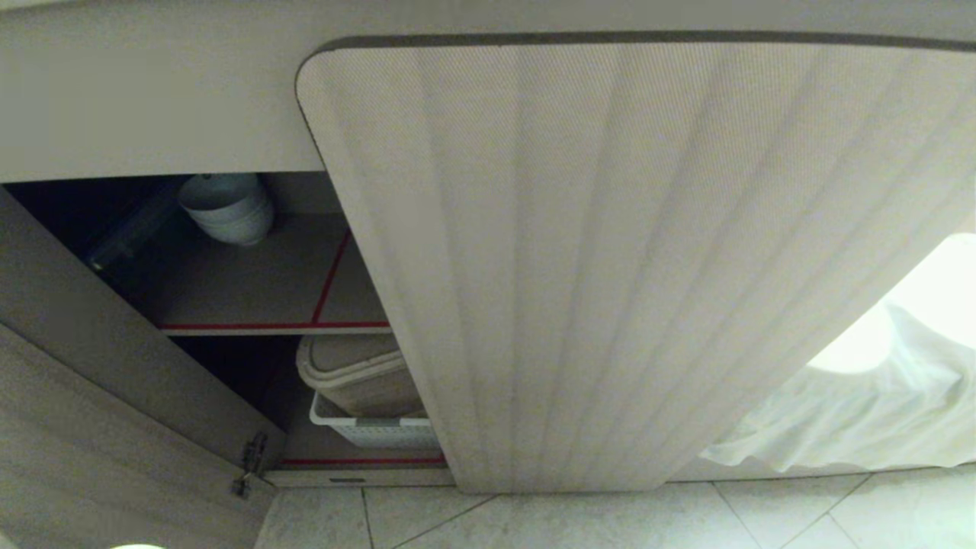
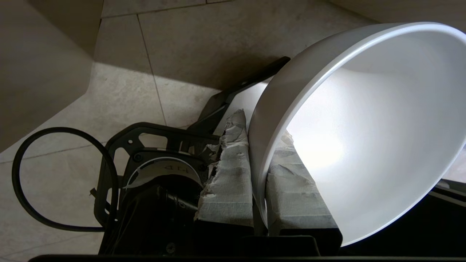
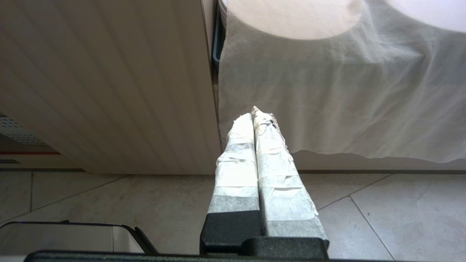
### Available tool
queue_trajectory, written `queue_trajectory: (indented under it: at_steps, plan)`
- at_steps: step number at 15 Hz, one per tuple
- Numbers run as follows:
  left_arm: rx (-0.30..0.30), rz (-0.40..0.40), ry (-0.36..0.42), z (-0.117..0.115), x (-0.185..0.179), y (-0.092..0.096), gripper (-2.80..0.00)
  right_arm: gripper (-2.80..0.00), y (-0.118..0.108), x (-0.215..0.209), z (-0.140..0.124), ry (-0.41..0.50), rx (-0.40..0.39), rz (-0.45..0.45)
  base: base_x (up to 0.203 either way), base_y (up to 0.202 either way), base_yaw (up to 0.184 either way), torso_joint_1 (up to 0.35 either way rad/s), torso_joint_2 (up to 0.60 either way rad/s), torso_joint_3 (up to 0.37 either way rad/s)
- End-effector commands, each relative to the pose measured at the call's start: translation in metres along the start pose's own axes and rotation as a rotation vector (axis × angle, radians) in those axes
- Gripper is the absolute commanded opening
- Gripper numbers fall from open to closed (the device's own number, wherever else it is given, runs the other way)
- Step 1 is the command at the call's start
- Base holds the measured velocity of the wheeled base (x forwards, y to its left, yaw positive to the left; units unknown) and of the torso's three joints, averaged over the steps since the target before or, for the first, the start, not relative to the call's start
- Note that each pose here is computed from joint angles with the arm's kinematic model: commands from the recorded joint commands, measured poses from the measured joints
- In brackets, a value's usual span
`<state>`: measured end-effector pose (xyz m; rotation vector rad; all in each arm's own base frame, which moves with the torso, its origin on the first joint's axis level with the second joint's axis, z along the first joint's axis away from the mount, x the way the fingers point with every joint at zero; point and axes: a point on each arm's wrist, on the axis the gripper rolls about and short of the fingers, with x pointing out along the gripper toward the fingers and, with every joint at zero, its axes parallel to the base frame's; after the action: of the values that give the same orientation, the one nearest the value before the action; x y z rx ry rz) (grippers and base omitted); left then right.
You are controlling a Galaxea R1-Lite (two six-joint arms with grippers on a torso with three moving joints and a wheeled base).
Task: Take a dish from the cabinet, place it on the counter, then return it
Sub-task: Put it back into the cabinet
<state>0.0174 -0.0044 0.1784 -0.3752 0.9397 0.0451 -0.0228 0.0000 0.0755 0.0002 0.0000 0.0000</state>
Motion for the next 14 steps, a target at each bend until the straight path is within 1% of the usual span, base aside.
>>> queue_trajectory:
  at_steps: [1, 3, 5, 6, 9, 10, 11, 13, 14]
  plan:
    - [-0.002, 0.018, 0.023, 0.002, 0.003, -0.002, -2.8, -2.8, 0.0, 0.0, 0.0, 0.0, 0.0, 0.0, 0.0, 0.0, 0.0, 0.0, 0.0, 0.0]
    - [-0.002, 0.035, 0.05, 0.007, 0.009, -0.006, -2.8, -2.8, 0.0, 0.0, 0.0, 0.0, 0.0, 0.001, 0.0, 0.0, 0.0, 0.0, 0.0, 0.0]
    - [-0.014, 0.032, 0.046, 0.014, 0.015, -0.013, -2.8, -2.8, 0.0, 0.0, 0.0, 0.0, 0.0, 0.002, 0.0, 0.0, 0.0, 0.0, 0.0, 0.0]
    - [-0.029, 0.033, 0.046, 0.018, 0.018, -0.015, -2.8, -2.8, 0.0, 0.0, 0.0, 0.0, 0.0, 0.0, 0.0, 0.0, 0.0, 0.0, 0.0, 0.0]
    - [-0.137, 0.019, 0.022, 0.027, 0.025, -0.023, -2.8, -2.8, 0.0, 0.0, 0.0, 0.0, 0.0, 0.0, 0.0, 0.0, 0.0, 0.0, 0.0, 0.0]
    - [-0.163, 0.016, 0.018, 0.028, 0.025, -0.024, -2.8, -2.8, 0.0, 0.0, 0.0, 0.0, 0.0, 0.001, 0.0, 0.0, 0.0, 0.0, 0.0, 0.0]
    - [-0.189, 0.015, 0.017, 0.028, 0.026, -0.024, -2.8, -2.8, 0.0, 0.0, 0.0, 0.0, 0.0, 0.0, 0.0, 0.0, 0.0, 0.0, 0.0, 0.0]
    - [-0.264, 0.024, 0.023, 0.03, 0.028, -0.026, -2.8, -2.8, 0.0, 0.0, 0.0, 0.0, 0.0, 0.001, 0.0, 0.0, 0.0, 0.0, 0.0, 0.0]
    - [-0.289, 0.031, 0.028, 0.031, 0.03, -0.027, -2.8, -2.8, 0.0, 0.0, 0.0, 0.0, 0.0, 0.0, 0.0, 0.0, 0.0, 0.0, 0.0, 0.0]
